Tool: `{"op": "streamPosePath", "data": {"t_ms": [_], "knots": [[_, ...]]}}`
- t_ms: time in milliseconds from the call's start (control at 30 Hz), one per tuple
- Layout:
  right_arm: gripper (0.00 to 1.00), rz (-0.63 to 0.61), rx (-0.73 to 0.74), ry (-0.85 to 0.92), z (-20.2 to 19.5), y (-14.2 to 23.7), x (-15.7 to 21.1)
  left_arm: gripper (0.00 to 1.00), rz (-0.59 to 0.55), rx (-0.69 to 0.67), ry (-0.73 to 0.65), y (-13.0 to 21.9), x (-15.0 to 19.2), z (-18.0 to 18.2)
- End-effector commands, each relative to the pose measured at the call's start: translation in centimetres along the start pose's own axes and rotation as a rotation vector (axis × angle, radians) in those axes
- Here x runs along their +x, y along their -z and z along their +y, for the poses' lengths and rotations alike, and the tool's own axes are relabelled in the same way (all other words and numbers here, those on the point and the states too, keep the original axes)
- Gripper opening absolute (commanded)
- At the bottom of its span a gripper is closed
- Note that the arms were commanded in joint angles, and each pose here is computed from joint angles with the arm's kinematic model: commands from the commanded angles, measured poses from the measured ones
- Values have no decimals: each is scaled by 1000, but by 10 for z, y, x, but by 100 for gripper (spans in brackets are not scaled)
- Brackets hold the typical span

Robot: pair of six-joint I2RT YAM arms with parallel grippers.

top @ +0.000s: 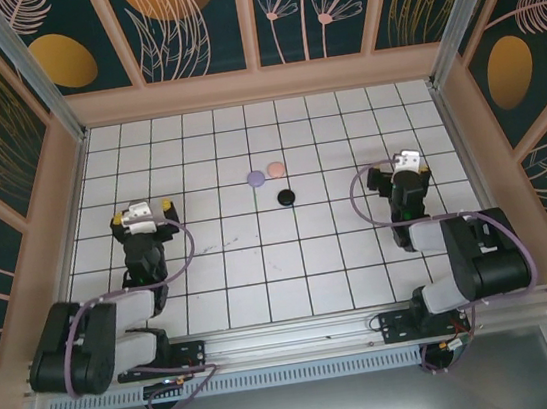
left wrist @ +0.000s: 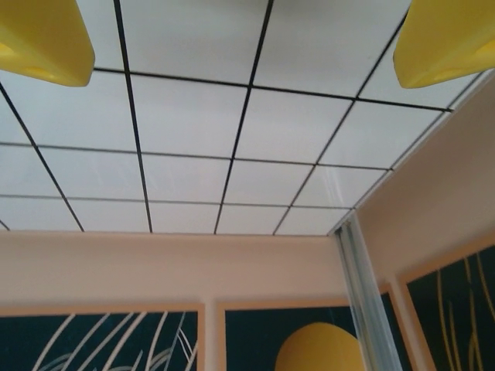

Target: Insert the wireless bluetooth earbuds into the charging case

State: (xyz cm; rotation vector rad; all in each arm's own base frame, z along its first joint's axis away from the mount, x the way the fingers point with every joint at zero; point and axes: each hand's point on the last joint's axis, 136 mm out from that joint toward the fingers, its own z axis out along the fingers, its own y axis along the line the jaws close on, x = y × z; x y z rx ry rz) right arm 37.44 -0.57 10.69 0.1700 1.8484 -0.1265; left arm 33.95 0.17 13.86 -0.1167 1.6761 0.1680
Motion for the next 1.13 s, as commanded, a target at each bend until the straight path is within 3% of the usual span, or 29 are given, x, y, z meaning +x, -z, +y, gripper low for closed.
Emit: {"op": "streamPosePath", "data": {"t_ms": [0,133,167,300,467,1100], "knots": [[99,-160,-65,5,5,9,-27,99,-131,50,-9,-3,-23,-8],[99,-140,-83,-96,-15,4,-14,99,-96,66,23,-14,-19,-4],[99,-188,-85,-112,-18,6,-20,99,-90,67,32,-16,-18,-3],[99,-135,-84,-117,-19,1,-14,98,-103,95,41,-19,-11,-3],[99,-146,-82,-114,-19,2,-16,99,6,87,100,-44,1,7],[99,-129,-137,-80,-8,-1,-15,99,-5,86,99,-42,0,8]]}}
